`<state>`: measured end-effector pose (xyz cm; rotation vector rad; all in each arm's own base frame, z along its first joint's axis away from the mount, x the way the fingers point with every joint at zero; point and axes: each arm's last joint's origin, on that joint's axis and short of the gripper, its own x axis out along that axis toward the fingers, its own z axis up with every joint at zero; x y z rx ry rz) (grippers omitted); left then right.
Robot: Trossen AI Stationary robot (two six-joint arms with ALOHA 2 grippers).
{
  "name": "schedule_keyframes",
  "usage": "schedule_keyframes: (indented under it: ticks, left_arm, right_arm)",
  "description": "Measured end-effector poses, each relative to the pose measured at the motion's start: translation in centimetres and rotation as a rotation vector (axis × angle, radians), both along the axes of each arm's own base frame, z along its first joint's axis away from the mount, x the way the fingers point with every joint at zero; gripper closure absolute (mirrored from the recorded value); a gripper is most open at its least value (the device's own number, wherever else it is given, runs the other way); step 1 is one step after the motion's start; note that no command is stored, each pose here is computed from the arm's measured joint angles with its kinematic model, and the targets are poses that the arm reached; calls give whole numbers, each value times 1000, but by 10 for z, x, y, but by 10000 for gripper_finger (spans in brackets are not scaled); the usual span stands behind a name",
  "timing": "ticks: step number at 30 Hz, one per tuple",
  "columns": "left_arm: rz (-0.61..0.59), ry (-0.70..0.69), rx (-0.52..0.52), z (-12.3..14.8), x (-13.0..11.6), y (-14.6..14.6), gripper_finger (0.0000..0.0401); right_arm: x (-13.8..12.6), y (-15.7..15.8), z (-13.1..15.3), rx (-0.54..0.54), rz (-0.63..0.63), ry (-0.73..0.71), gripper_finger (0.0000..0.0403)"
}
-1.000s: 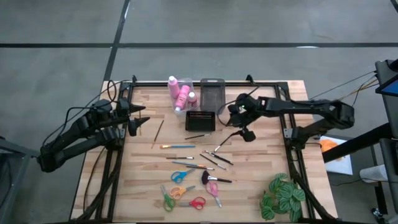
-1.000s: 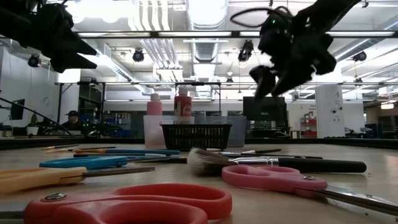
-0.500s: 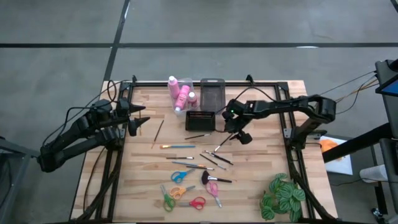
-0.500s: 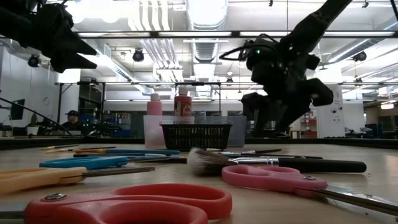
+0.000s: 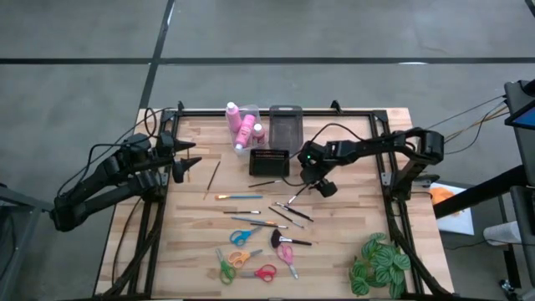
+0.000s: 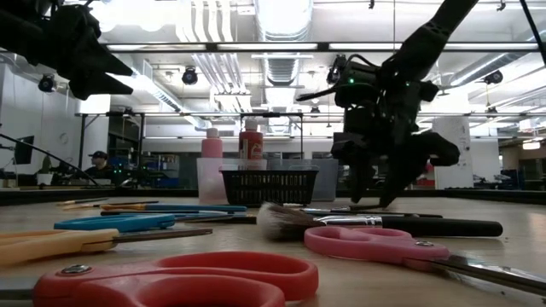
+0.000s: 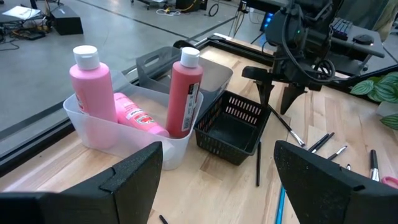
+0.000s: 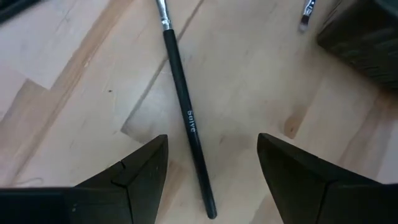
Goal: Pick & Place Paint Supplies
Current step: Put the black paint brush into the gray bin
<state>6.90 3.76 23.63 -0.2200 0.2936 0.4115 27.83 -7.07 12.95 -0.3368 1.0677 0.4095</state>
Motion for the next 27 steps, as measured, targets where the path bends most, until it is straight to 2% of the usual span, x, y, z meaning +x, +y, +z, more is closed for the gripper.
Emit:
schedule_keyframes:
  ticks: [8, 18, 22, 27]
  left_arm:
    - [0, 0, 0, 0, 0, 0, 90]
    - [0, 0, 0, 0, 0, 0, 90]
    - [0, 0, 0, 0, 0, 0, 90]
    - [0, 0, 0, 0, 0, 0, 90]
  right_arm:
    - [0, 1, -7, 46, -42, 16, 161]
    - [0, 2, -9, 55, -58, 25, 163]
    - [-1, 2, -10, 56, -57, 30, 190]
    - [-1, 3, -11, 58, -56, 33, 252]
